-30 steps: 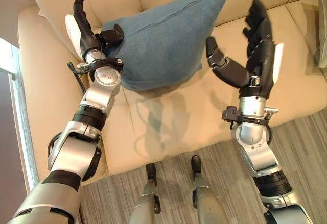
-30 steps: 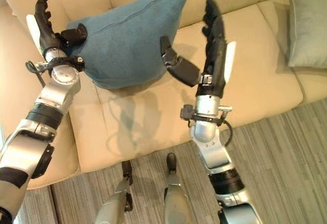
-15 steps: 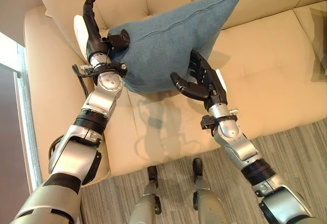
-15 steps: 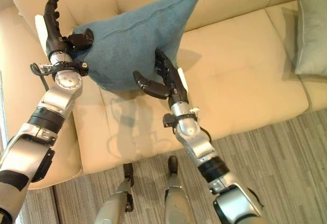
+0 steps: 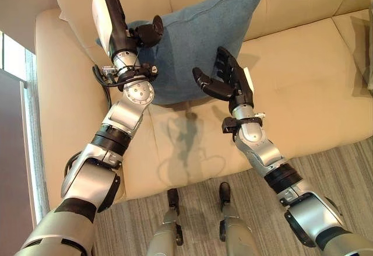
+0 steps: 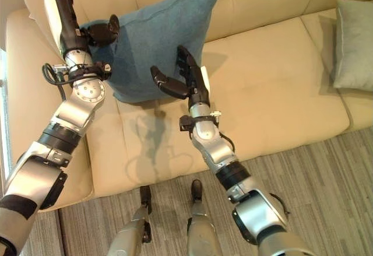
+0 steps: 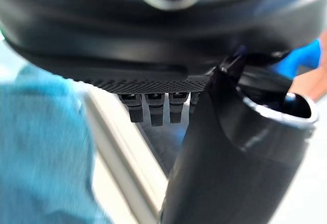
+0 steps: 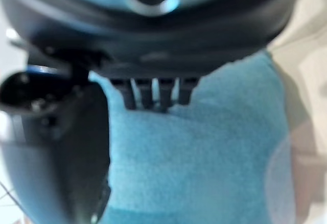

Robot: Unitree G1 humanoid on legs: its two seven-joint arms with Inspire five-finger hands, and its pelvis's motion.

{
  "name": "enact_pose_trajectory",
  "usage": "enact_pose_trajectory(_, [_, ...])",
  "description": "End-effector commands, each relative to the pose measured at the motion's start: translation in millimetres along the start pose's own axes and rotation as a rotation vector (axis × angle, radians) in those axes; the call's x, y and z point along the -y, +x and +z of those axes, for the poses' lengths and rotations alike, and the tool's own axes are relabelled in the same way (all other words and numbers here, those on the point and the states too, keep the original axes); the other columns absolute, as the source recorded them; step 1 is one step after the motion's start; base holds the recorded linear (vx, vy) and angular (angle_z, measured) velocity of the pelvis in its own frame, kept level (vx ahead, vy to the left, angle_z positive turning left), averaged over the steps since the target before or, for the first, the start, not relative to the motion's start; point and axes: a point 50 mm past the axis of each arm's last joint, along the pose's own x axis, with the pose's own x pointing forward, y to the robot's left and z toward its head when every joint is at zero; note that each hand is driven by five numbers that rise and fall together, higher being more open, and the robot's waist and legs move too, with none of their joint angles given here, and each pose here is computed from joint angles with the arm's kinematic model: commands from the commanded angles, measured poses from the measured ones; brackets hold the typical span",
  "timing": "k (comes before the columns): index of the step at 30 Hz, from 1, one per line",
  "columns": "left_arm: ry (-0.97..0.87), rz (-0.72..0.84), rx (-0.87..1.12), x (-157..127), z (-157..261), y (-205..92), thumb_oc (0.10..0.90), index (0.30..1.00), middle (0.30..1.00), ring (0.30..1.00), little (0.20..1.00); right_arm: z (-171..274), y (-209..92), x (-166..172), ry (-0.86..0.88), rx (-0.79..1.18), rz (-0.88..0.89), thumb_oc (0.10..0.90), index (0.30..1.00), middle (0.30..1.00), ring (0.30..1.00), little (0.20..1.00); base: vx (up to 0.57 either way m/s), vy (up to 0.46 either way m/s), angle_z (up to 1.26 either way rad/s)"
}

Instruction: Pick up all the scattered cushions and arrange them neatly on the sofa.

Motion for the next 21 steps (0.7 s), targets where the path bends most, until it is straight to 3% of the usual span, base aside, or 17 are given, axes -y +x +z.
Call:
enact_pose_trajectory(1, [0.099,0.442,0.347,-76.4,61.0,56.9,0.8,0.9,0.9,0.9,0.9,45.5,12.5,-21.3,0.038,0.242,0.035,0.8,0.9,0.9,0.9,0.9,0.03,0.016,0.03])
enact_pose_trajectory(4, [0.298,0.679,0.292,-123.3,37.6,64.0,0.8,0.9,0.9,0.9,0.9,38.3,6.0,-19.5,0.075,0.239,0.001,0.8,0.9,0.9,0.9,0.9,0.01,0.007,0.03])
enact_pose_trajectory(6, [0.342,0.744,0.193,-136.2,17.3,60.6,0.8,0.9,0.9,0.9,0.9,37.6,3.8,-15.3,0.062,0.25,-0.028,0.8,0.9,0.9,0.9,0.9,0.0,0.0,0.0])
enact_pose_trajectory(9, [0.375,0.758,0.179,-145.1,0.3,46.0,0.8,0.9,0.9,0.9,0.9,37.4,3.0,-10.1,0.027,0.257,-0.061,0.8,0.9,0.9,0.9,0.9,0.01,-0.001,0.06])
enact_pose_trajectory(12, [0.455,0.668,0.109,-149.9,-37.8,18.1,0.8,0.9,0.9,0.9,0.9,41.4,4.9,-1.5,-0.014,0.276,-0.084,0.8,0.9,0.9,0.9,0.9,0.03,0.013,0.17])
enact_pose_trajectory(16, [0.398,0.42,-0.041,-131.3,-89.6,-52.8,0.8,0.9,0.9,0.9,0.9,47.3,0.3,26.8,-0.045,0.308,-0.154,0.8,0.9,0.9,0.9,0.9,0.05,0.007,0.15])
enact_pose_trajectory(21, [0.409,0.155,-0.401,-139.4,-151.8,-174.1,0.8,0.9,0.9,0.9,0.9,38.4,-46.6,80.2,-0.122,0.33,-0.247,0.8,0.9,0.9,0.9,0.9,0.07,0.018,0.16])
